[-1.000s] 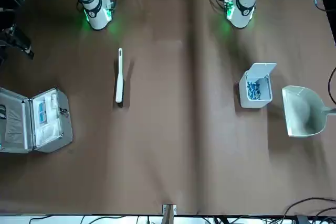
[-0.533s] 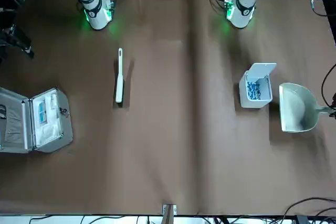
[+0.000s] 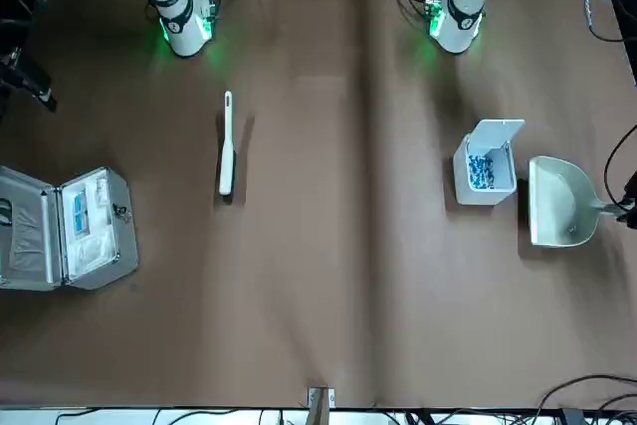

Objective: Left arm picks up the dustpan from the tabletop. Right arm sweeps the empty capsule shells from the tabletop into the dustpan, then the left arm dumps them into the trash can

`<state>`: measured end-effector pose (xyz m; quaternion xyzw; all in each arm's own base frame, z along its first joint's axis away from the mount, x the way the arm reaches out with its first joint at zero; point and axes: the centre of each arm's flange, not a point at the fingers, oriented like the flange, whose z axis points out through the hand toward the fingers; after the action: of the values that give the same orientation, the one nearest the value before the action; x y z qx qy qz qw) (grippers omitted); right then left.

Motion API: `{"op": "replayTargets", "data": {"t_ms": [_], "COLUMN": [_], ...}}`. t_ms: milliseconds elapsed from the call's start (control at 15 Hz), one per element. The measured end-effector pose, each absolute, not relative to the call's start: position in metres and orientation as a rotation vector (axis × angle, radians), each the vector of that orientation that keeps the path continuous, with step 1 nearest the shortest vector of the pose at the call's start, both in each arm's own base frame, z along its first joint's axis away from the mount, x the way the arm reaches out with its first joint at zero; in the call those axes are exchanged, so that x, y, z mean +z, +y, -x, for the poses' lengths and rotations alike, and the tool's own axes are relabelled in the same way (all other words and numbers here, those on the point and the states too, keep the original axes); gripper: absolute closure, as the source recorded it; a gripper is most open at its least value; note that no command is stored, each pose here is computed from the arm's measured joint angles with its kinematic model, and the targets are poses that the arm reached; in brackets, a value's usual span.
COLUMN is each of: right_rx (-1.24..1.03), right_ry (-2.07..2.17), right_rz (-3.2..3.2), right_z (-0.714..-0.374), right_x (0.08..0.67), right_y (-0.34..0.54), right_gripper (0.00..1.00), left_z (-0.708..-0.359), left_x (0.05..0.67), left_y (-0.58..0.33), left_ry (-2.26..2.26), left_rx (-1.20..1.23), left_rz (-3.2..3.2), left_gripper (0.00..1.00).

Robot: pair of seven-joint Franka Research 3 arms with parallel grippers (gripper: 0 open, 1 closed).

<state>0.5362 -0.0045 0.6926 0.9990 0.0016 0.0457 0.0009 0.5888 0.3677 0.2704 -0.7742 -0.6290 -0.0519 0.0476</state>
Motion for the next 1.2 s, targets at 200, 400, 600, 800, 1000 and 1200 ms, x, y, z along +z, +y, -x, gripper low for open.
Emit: {"op": "replayTargets", "data": {"t_ms": [200, 400, 600, 800, 1000, 1200], "right_rx": [0.144, 0.144, 0.145, 0.145, 0.145, 0.145], "right_ry": [0.015, 0.016, 0.016, 0.014, 0.015, 0.014], "right_rz": [-3.137, -3.137, -3.137, -3.136, -3.136, -3.136], "right_z": [-0.536, -0.536, -0.536, -0.536, -0.536, -0.536], "right_x": [0.693, 0.693, 0.693, 0.693, 0.693, 0.693], "right_y": [-0.001, -0.001, -0.001, -0.001, -0.001, -0.001], "right_gripper": [0.01, 0.01, 0.01, 0.01, 0.01, 0.01], "left_z": [-0.59, -0.59, -0.588, -0.585, -0.585, -0.585], "left_x": [0.258, 0.248, 0.247, 0.243, 0.242, 0.242], "left_y": [0.371, 0.373, 0.379, 0.384, 0.385, 0.385], "left_ry": [-1.923, -1.925, -1.932, -1.934, -1.935, -1.935], "left_rx": [-0.183, -0.193, -0.213, -0.223, -0.223, -0.226], "left_rz": [2.365, 2.367, 2.359, 2.354, 2.354, 2.352], "left_gripper": [0.67, 0.67, 0.67, 0.67, 0.67, 0.63]}}
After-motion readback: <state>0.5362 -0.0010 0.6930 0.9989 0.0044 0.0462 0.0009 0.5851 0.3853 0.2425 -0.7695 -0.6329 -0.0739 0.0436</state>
